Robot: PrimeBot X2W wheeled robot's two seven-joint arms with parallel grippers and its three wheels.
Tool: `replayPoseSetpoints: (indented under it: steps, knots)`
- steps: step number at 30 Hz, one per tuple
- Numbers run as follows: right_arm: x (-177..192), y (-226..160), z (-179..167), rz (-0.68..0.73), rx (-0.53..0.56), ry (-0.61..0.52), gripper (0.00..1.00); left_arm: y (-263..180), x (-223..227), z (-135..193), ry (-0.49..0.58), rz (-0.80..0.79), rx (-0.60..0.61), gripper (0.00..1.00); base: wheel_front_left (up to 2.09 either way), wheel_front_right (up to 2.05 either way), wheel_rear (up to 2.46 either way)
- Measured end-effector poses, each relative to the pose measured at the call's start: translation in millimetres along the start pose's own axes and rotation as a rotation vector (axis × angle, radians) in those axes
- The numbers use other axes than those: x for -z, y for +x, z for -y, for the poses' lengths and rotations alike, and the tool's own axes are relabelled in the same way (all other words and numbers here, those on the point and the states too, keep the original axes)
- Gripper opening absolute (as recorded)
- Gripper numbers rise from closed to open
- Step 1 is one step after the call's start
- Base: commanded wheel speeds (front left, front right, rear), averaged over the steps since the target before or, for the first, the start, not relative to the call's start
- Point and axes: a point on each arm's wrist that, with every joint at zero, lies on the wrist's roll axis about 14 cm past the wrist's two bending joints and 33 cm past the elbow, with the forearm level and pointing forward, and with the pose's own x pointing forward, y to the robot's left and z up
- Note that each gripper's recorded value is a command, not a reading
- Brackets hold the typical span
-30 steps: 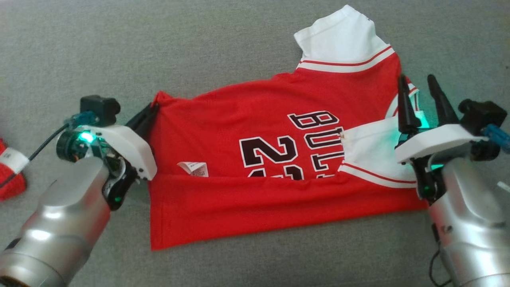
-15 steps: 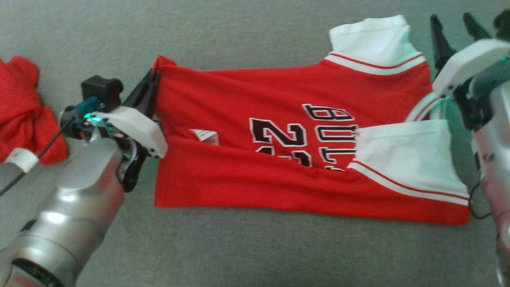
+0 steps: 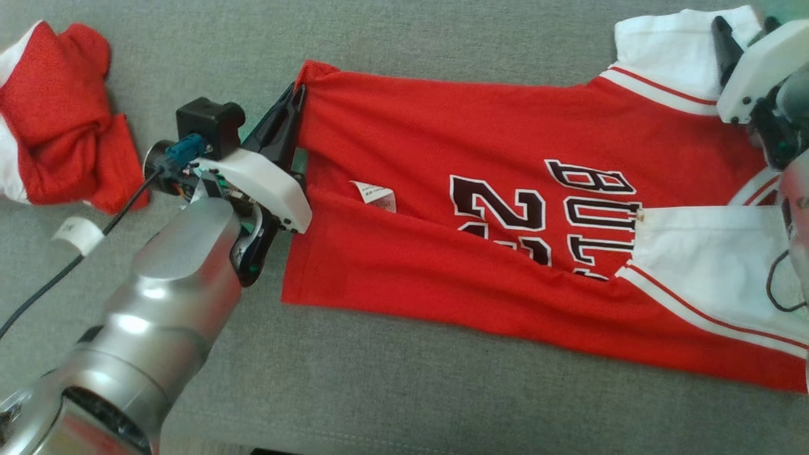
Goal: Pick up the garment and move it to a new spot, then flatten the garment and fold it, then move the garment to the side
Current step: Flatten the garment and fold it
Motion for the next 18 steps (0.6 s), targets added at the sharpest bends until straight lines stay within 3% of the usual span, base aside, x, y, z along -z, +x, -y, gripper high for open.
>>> replayPoseSetpoints:
  steps: [2, 3, 5, 6, 11, 18]
  knots:
    - [1.9, 3.3, -2.8, -0.016, -0.006, -0.005, 0.70, 0.3, 3.1, -1.4, 0.002, -0.003, -0.003, 0.00, 0.00, 0.00, 0.00]
    - [1.2, 4.0, -2.7, -0.021, -0.005, -0.005, 0.48, 0.5, 4.8, -1.6, 0.000, -0.007, -0.003, 0.00, 0.00, 0.00, 0.00]
    - [-1.7, 4.3, -2.4, -0.020, -0.004, -0.008, 0.20, 0.9, 7.0, -1.4, -0.002, -0.013, -0.003, 0.00, 0.00, 0.00, 0.00]
    - [-0.9, 4.3, -2.4, -0.024, -0.004, -0.015, 0.00, 1.0, 7.5, -0.8, -0.003, -0.015, -0.003, 0.00, 0.00, 0.00, 0.00]
    - [-10.9, 5.8, -1.0, 0.034, -0.001, -0.029, 0.00, 3.4, 5.5, 1.0, -0.009, -0.004, 0.000, 0.00, 0.00, 0.00, 0.00]
    - [-66.1, -9.4, 7.1, 0.323, 0.019, -0.042, 0.00, 7.4, -33.0, -1.3, -0.022, 0.108, -0.025, 0.00, 0.00, 0.00, 0.00]
